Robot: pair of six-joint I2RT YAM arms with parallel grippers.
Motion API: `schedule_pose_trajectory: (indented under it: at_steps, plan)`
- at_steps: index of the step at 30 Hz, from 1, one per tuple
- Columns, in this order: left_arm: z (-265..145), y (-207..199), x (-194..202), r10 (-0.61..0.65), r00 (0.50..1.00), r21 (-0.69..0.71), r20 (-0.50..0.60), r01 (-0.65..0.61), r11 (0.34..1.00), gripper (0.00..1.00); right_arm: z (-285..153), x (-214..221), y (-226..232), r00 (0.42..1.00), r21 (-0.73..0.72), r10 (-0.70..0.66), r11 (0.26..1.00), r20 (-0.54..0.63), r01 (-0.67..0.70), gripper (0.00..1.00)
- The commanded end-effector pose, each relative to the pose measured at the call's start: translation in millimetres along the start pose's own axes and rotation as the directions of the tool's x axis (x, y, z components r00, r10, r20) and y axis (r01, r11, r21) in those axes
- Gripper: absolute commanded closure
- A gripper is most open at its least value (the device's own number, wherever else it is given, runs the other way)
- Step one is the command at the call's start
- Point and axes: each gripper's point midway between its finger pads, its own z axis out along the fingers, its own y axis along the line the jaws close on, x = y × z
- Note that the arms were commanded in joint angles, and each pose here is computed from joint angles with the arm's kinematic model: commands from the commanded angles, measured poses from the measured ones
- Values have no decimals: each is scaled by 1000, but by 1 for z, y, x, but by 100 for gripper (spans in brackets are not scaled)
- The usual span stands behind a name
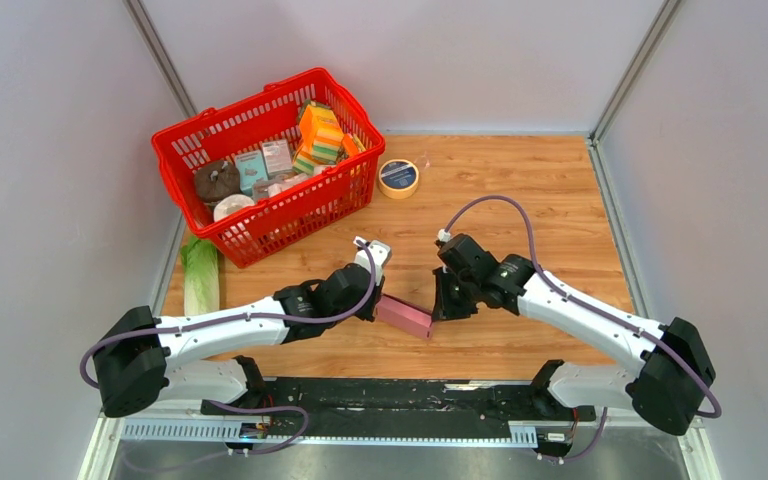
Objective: Fold the paper box
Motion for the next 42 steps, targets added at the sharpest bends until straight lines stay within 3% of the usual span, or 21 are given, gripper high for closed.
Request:
schedule_pose_trajectory:
  at_steps: [1,10,21,34,42]
  plan:
    - [-4,-15,-1,-6,1000,54,-1,6,999,100,-12,-26,28,992,-129,97,988,78,-87,100]
    - [-3,-20,5,-8,1000,65,-2,8,998,100,-5,-27,21,954,-205,294,939,63,-276,100]
    - [-2,-26,6,4,1000,71,-2,-4,997,100,-14,-32,21,935,-240,346,917,84,-318,100]
    - [-5,-22,5,2,1000,50,8,-2,999,100,-6,-9,-12,985,-98,155,984,80,-147,100]
    - [-5,-20,7,-6,1000,42,7,6,999,100,2,-1,-6,993,-83,98,992,72,-92,100]
